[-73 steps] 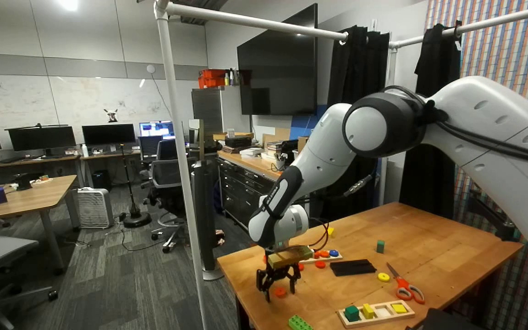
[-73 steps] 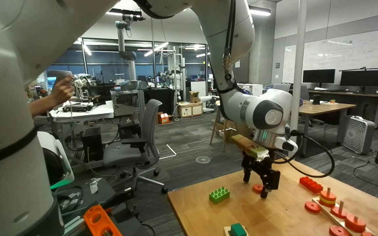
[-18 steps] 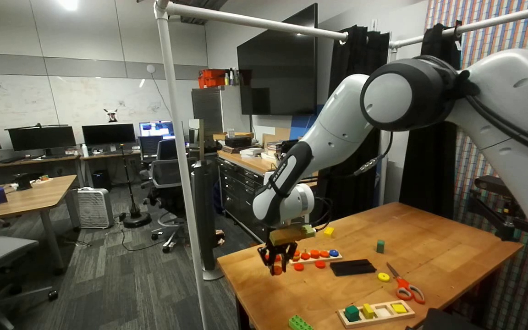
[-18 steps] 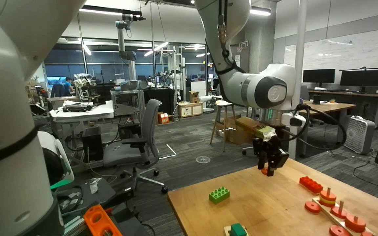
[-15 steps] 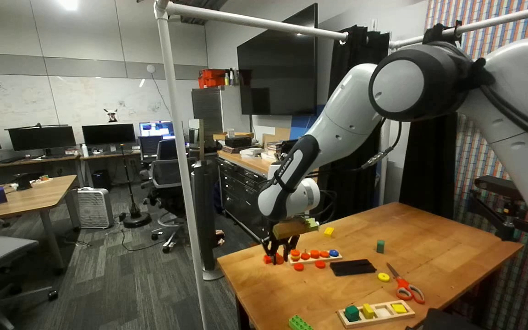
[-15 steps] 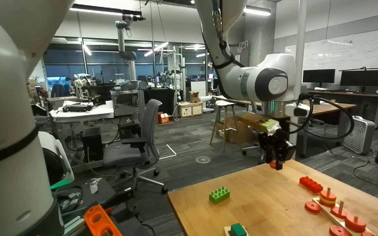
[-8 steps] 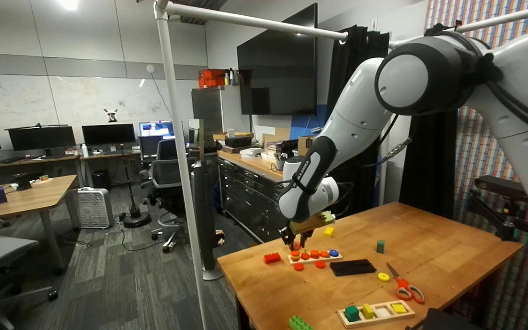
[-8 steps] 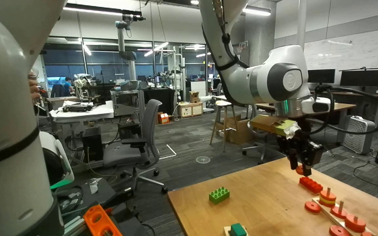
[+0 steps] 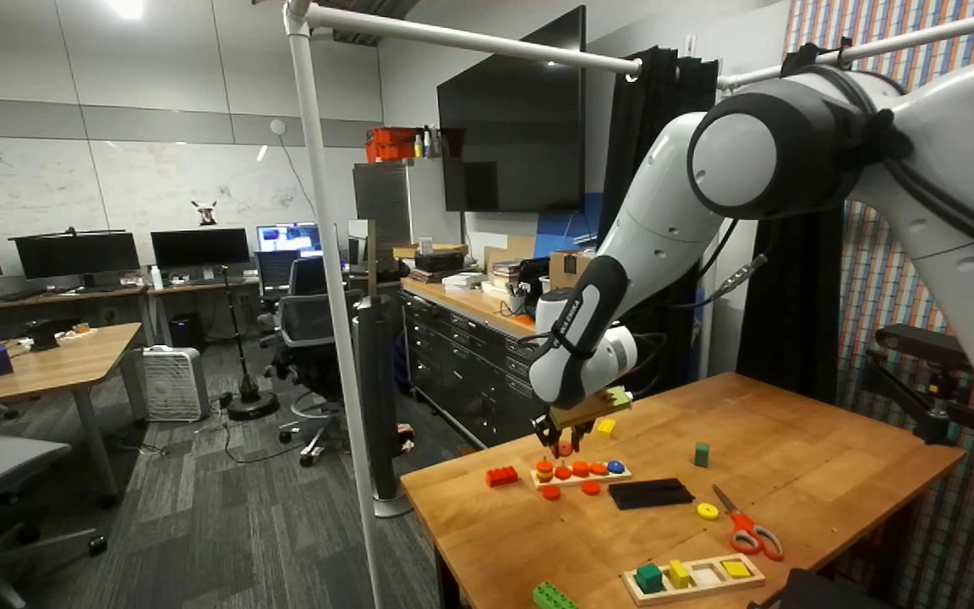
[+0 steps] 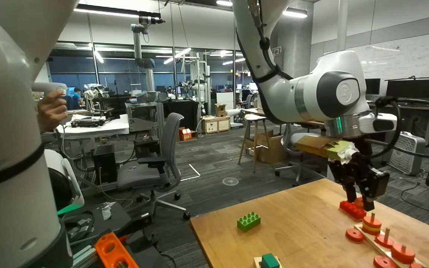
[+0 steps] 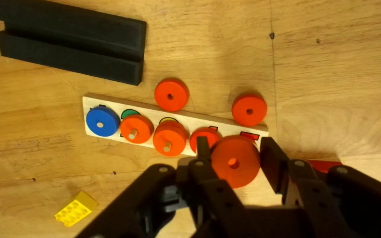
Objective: Stack the orange circle on the wooden object.
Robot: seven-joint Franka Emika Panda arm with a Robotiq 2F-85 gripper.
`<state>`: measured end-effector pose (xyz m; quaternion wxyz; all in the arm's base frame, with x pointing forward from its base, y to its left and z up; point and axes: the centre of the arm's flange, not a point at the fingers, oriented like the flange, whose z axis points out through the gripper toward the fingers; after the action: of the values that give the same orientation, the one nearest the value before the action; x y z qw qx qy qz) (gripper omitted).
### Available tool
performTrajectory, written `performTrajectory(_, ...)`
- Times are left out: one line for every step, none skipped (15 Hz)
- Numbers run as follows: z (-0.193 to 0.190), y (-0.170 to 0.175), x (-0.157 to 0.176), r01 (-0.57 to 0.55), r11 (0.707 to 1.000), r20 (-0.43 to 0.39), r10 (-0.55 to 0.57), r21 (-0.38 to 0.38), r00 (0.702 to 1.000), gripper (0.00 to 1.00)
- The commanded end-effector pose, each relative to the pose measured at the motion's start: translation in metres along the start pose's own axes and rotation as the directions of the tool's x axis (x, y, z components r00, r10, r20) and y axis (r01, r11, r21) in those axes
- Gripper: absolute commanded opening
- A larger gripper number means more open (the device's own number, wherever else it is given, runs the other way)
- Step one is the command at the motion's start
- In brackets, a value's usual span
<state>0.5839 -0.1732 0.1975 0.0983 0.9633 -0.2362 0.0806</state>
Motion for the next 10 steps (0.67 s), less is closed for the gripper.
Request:
performTrajectory(0.010,0.002,0.016,-0.021,1.000,0.007,0.021,-0.011,1.000,0.18)
performTrajectory(0.014,0.005,0.017,-0.025,1.000,0.013,0.026,-0.010,1.000,0.18)
performTrajectory(0.018,0.008,0.019,-0.031,0.999,0.019,0.032,-0.013,0.999,0.18)
performTrajectory(0.022,0.011,0.021,-0.036,0.999,0.024,0.036,-0.016,0.999,0.18)
performTrajectory(0.026,0.013,0.023,-0.041,0.999,0.031,0.041,-0.020,0.999,0.18)
performTrajectory(0.029,0.016,0.026,-0.044,0.999,0.036,0.045,-0.024,0.998,0.18)
performTrajectory(0.031,0.018,0.028,-0.047,0.999,0.039,0.048,-0.027,0.998,0.18)
performTrajectory(0.034,0.020,0.033,-0.051,0.998,0.045,0.052,-0.029,0.998,0.18)
performTrajectory(0.035,0.021,0.036,-0.053,0.998,0.049,0.054,-0.031,0.997,0.18)
performTrajectory(0.037,0.020,0.041,-0.053,0.998,0.051,0.055,-0.033,0.997,0.18)
